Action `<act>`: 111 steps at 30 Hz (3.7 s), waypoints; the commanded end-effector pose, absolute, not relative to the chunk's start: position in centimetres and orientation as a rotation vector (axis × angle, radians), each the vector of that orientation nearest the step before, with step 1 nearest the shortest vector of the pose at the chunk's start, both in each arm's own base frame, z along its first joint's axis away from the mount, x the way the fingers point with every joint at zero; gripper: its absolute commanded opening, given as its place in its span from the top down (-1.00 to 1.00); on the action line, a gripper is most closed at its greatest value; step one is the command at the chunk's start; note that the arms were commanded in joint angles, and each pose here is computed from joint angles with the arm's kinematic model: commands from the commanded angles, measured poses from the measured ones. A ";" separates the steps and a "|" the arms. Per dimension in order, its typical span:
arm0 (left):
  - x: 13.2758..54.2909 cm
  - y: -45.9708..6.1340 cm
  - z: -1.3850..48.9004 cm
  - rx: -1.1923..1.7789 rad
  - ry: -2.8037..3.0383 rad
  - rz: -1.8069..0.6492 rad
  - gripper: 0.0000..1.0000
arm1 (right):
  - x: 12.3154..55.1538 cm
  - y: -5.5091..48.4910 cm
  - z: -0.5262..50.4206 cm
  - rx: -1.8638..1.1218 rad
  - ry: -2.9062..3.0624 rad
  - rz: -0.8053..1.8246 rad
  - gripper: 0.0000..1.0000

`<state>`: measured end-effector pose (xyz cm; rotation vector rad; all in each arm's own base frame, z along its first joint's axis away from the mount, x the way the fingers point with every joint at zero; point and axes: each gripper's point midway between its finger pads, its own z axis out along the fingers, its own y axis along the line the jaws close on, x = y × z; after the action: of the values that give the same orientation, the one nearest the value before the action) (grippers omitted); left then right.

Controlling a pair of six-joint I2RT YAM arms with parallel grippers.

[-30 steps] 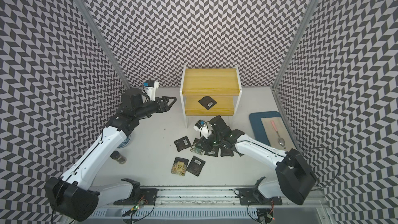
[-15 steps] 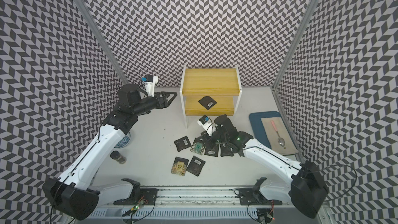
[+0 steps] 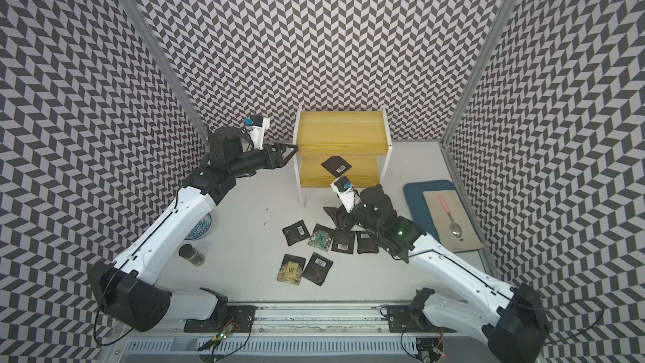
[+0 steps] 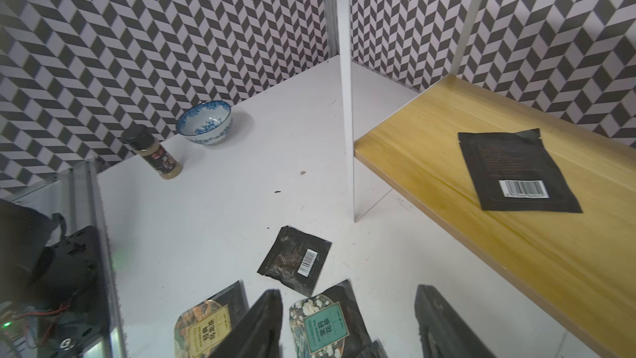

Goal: Remove the tea bags from the shelf
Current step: Place the tea bag at the center of the board, then pick up the tea bag from the shelf.

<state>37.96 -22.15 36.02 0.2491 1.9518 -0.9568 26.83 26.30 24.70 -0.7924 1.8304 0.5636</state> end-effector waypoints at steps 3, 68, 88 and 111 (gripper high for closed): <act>38.2 -22.1 36.9 0.268 1.924 -0.921 -0.36 | 29.1 25.4 26.1 -0.769 1.710 0.390 -0.43; 39.2 -21.5 35.9 0.247 1.936 -0.899 -0.33 | 39.1 28.3 16.8 -1.198 1.687 0.174 -0.99; 39.4 -21.5 35.3 0.237 1.944 -0.915 -0.33 | 35.8 26.8 16.8 -1.124 1.729 0.116 -0.64; 39.0 -21.5 35.6 0.239 1.934 -0.929 -0.33 | 36.4 24.9 20.9 -1.045 1.577 -0.109 -0.90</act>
<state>38.90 -22.02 35.60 0.2517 1.9394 -0.9365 35.71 25.49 20.84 -1.0716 1.5850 -0.0701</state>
